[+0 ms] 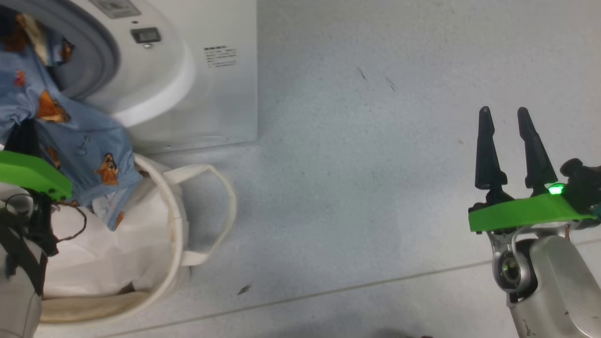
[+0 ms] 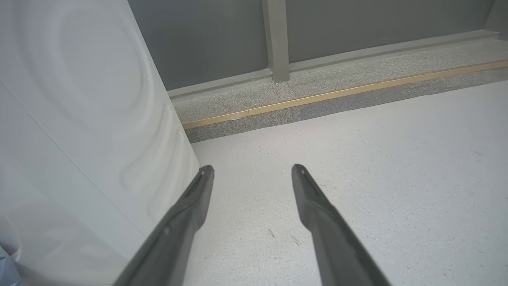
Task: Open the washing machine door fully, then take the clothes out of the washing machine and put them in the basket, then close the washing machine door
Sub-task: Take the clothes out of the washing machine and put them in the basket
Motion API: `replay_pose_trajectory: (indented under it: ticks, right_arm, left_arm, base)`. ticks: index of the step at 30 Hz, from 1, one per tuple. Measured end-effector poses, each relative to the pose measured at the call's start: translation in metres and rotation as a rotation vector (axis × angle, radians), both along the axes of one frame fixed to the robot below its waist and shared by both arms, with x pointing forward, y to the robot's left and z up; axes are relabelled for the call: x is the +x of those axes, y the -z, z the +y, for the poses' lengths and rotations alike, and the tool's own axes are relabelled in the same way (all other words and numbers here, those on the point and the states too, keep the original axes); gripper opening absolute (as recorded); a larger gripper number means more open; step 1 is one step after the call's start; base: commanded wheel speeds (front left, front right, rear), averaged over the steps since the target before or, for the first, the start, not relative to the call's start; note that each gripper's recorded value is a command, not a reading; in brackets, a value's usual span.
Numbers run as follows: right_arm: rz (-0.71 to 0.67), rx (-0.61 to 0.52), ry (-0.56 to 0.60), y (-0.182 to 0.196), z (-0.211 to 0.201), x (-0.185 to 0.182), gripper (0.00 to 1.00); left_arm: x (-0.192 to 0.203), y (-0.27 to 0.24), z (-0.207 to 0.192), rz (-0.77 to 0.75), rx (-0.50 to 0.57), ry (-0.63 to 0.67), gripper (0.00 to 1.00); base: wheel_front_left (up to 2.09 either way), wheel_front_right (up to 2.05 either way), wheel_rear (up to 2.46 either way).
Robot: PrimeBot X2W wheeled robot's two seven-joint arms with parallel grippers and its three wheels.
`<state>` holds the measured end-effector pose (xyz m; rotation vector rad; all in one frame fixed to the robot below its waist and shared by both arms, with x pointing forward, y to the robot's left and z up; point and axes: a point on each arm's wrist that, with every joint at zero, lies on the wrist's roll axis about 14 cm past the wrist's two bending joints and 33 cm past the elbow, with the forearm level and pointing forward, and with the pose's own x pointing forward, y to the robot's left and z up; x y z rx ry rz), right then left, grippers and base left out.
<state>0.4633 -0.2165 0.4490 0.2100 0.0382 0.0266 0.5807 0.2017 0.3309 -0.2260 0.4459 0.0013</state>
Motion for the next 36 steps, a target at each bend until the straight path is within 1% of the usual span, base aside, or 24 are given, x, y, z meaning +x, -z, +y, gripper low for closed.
replay_pose_trajectory:
  ticks: [5, 8, 13, 18, 22, 27, 33, 36]
  right_arm:
    - [-0.027, 0.011, -0.021, -0.011, 0.008, 0.0, 1.0]
    - [-0.037, 0.017, -0.035, -0.016, 0.014, -0.002, 1.0]
    - [-0.043, 0.028, -0.063, -0.02, 0.025, -0.007, 1.0]
    - [-0.065, 0.038, -0.092, -0.03, 0.036, -0.009, 1.0]
    - [-0.071, 0.043, -0.108, -0.035, 0.042, -0.015, 1.0]
    - [-0.089, 0.044, -0.118, -0.043, 0.046, -0.018, 1.0]
    - [-0.088, 0.048, -0.129, -0.046, 0.051, -0.028, 1.0]
    - [-0.098, 0.053, -0.134, -0.051, 0.054, -0.033, 1.0]
  left_arm:
    - [-0.006, -0.037, 0.006, -0.122, -0.036, -0.011, 0.0]
    - [-0.022, -0.051, 0.017, -0.166, -0.043, -0.03, 0.0]
    - [-0.054, -0.068, 0.036, -0.218, -0.015, -0.057, 0.0]
    - [-0.089, -0.069, 0.037, -0.211, -0.029, -0.072, 0.0]
    - [-0.114, -0.071, 0.049, -0.208, -0.024, -0.106, 0.0]
    - [-0.126, -0.09, 0.056, -0.263, -0.02, -0.121, 0.0]
    - [-0.148, -0.092, 0.056, -0.253, -0.02, -0.122, 0.0]
    - [-0.153, -0.1, 0.056, -0.277, -0.021, -0.121, 0.0]
  base:
    - [0.0, 0.0, 0.0]
    - [0.0, 0.0, 0.0]
    - [0.0, 0.0, 0.0]
    - [0.0, 0.0, 0.0]
    - [0.0, 0.0, 0.0]
    - [0.0, 0.0, 0.0]
    - [0.0, 0.0, 0.0]
    - [0.0, 0.0, 0.0]
